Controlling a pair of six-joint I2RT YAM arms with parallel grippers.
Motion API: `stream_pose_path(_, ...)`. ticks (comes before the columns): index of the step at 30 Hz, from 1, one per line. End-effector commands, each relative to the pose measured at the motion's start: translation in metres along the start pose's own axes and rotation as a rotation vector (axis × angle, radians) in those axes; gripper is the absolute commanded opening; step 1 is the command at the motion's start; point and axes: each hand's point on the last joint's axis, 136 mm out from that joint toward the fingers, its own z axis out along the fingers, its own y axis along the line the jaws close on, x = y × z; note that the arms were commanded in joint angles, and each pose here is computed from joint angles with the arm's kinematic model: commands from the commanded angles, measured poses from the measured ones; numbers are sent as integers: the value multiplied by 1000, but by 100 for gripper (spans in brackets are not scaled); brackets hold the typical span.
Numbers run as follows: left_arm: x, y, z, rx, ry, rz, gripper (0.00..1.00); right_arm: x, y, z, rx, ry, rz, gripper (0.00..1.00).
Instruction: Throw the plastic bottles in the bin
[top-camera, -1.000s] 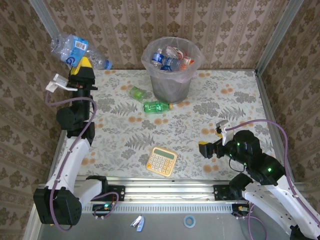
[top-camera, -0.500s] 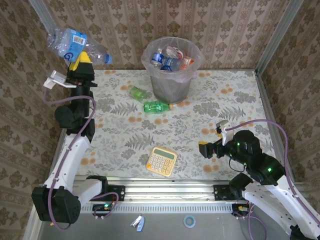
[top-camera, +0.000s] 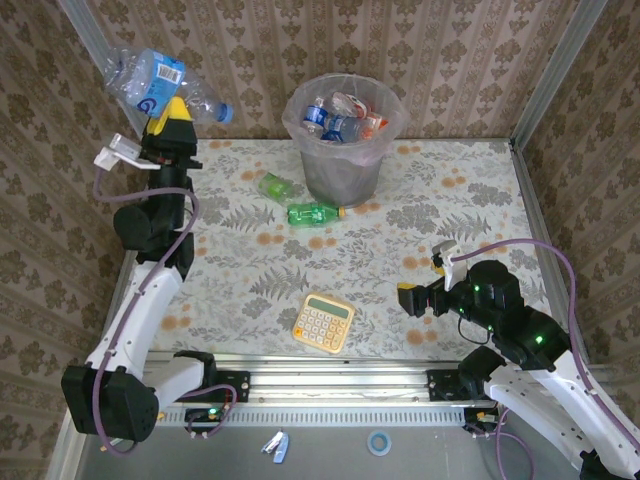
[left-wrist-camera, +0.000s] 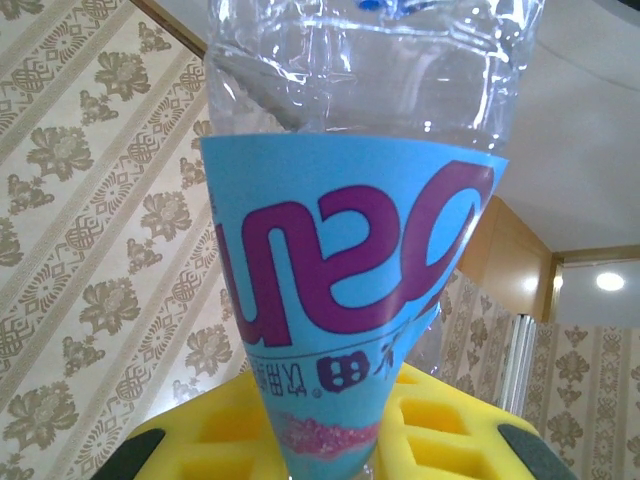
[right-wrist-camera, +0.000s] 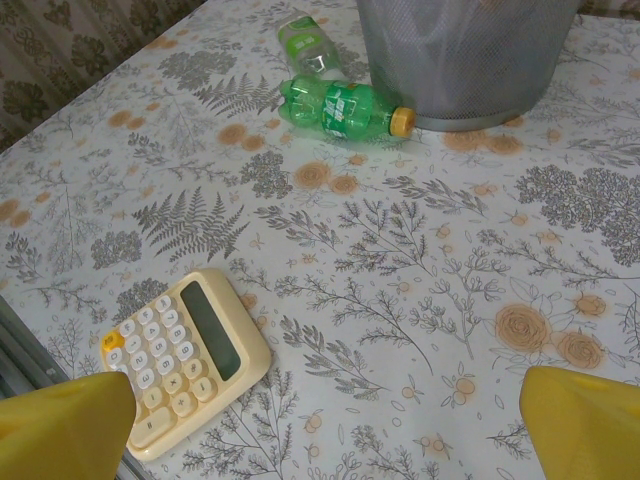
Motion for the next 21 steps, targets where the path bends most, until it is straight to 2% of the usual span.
stream_pose_path(1, -15, -20, 7, 58, -33, 47, 18, 2, -4, -2, 18, -5, 9, 100)
stream_pose_path(12, -1, -26, 16, 75, 6, 59, 18, 1, -4, -2, 18, -7, 7, 100)
stream_pose_path(21, 29, -26, 32, 91, 69, 43, 18, 2, -4, -1, 18, -3, 6, 100)
